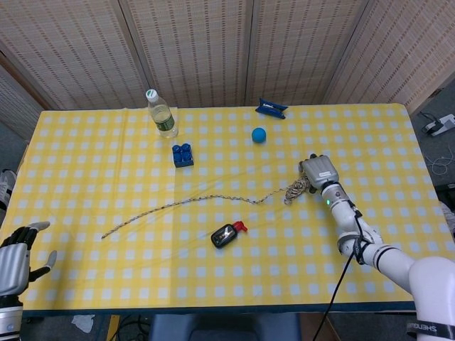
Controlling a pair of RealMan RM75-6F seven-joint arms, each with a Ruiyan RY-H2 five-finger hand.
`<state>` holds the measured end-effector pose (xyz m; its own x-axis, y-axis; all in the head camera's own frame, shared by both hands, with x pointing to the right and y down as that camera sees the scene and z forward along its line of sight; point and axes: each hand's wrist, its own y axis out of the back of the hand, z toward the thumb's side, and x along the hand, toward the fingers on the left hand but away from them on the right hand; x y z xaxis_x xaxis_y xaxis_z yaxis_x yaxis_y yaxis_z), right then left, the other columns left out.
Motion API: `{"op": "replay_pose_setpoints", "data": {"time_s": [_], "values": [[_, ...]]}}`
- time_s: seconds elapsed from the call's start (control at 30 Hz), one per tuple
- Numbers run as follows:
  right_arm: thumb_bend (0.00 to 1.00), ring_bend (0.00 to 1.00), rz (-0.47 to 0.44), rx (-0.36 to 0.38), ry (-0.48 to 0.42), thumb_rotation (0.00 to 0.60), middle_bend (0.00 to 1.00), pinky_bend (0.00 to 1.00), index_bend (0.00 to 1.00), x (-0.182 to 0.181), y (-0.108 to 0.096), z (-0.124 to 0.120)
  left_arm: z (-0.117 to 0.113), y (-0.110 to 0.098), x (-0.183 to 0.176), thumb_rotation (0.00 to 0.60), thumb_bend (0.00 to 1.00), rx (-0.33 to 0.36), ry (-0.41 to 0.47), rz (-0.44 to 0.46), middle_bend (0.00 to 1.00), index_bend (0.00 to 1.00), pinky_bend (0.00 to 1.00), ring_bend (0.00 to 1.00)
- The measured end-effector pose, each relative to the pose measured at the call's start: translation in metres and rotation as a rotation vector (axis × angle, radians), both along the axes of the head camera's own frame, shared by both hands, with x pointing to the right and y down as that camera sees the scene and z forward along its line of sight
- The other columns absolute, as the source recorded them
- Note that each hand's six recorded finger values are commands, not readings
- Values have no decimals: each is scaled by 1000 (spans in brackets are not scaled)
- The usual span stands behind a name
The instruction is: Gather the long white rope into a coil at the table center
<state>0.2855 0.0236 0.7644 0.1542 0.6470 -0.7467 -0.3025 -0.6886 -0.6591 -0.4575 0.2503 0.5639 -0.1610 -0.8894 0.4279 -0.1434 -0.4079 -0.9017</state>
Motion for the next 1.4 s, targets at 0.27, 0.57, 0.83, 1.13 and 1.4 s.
{"op": "replay_pose_setpoints", "data": {"time_s": [0.27, 0.57, 0.83, 1.13, 1.4], "values": [[201, 298, -43, -5, 33, 600, 417, 315, 429, 0, 4, 3, 1, 2, -2, 600, 343, -4, -1, -9, 257, 306, 281, 220], [318, 411, -50, 2, 39, 600, 548, 413, 588, 2, 11, 3, 1, 0, -2, 600, 343, 0, 3, -4, 257, 307, 281, 220], [423, 521, -57, 6, -16, 600, 626, 539, 689, -8, 19, -5, -2, -7, -2, 600, 343, 14, 1, 15, 257, 307, 281, 222], [453, 547, -37, 19, -158, 600, 639, 584, 704, -32, 22, -38, -7, -41, 1, 600, 343, 66, 1, 90, 272, 348, 281, 294], [453, 548, -24, 62, -211, 600, 639, 587, 704, -39, 18, -66, 14, -64, 10, 600, 343, 19, 5, 173, 424, 402, 361, 453]]}}
